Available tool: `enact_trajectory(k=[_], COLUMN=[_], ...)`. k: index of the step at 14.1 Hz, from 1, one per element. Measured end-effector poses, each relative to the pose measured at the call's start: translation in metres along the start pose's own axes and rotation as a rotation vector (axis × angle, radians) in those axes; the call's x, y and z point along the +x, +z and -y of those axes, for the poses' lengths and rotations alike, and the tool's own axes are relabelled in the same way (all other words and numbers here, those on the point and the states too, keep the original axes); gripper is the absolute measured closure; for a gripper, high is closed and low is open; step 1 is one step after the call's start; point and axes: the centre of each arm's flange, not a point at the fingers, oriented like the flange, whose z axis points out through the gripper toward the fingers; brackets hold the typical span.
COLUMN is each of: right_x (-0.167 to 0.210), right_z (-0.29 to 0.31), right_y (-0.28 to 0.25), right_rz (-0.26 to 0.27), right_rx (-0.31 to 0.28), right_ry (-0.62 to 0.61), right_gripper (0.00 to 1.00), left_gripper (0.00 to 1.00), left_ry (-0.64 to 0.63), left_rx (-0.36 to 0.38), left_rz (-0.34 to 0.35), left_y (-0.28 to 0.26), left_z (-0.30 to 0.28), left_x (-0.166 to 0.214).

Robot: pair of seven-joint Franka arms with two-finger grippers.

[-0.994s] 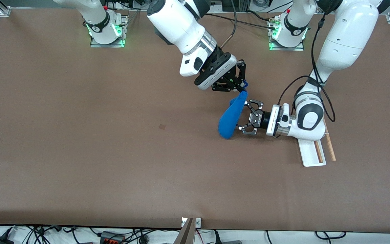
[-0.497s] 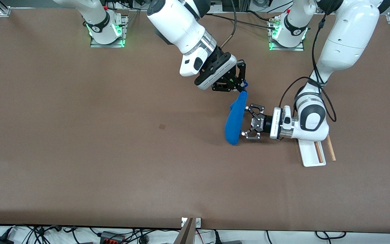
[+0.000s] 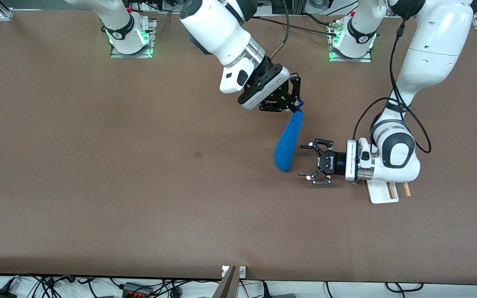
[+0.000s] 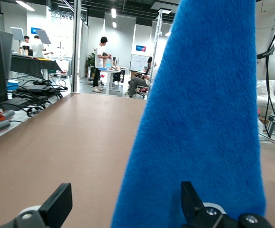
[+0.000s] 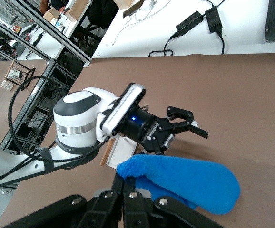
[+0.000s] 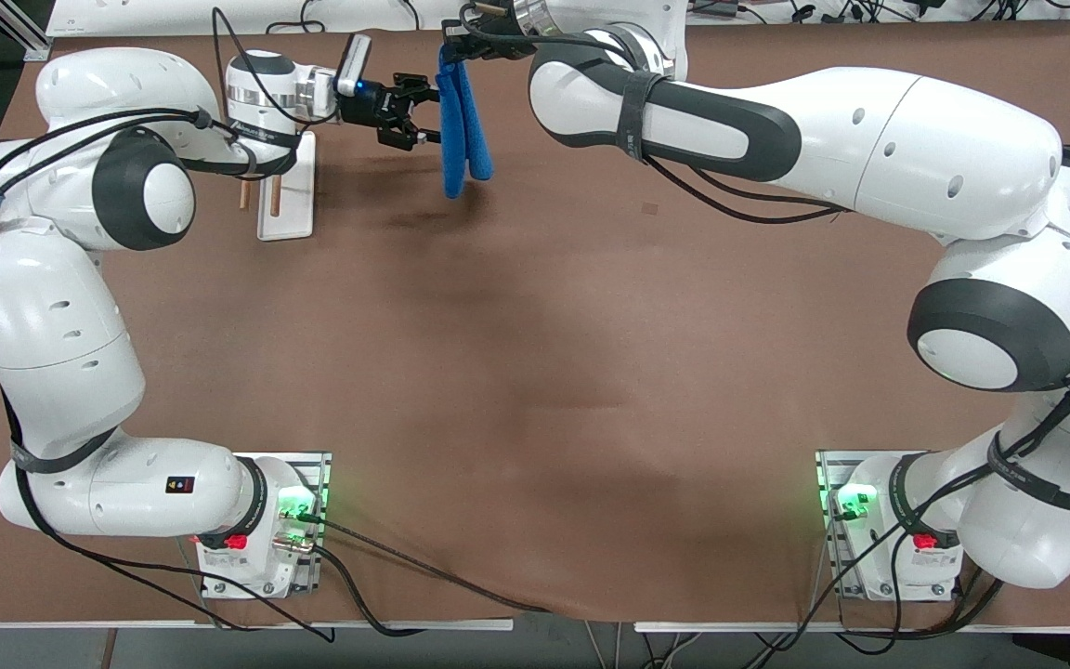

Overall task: Pass towel and hang on rack
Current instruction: 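Hold the towel up with the right gripper while the left gripper approaches, then grasp the hanging towel with the left gripper below the right gripper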

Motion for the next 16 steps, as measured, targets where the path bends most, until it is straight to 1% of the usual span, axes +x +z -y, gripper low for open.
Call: enact_trajectory(k=[3,7,10,11,12,16], right_x=[0.0,0.0,0.0,0.0,0.0,0.0], right_z=[0.0,0.0,0.0,0.0,0.0,0.0], right_y=[0.0,0.0,0.0,0.0,0.0,0.0], right_rz=[0.0,0.0,0.0,0.0,0.0,0.0], right_rx=[0.0,0.0,0.0,0.0,0.0,0.0], right_ry=[0.0,0.0,0.0,0.0,0.0,0.0], right_gripper=[0.98,0.98,0.98,0.98,0.98,0.98], left_gripper=[0.0,0.0,0.03,0.1,0.23,0.66], left_ry=[0.001,0.005,0.011,0.017,0.019,0.006], left_rx=[-0.001,0.001,-0.011,-0.011,-0.004,0.003], left_rz=[0.029,0.014,0.013,0.009,-0.005,-0.023], left_y=[0.027,0.045,0.055,0.058,0.06,0.066], left_z=[0.001,0.002,0.0,0.0,0.0,0.0], left_x=[-0.005,0.001,0.003,0.004,0.005,0.002])
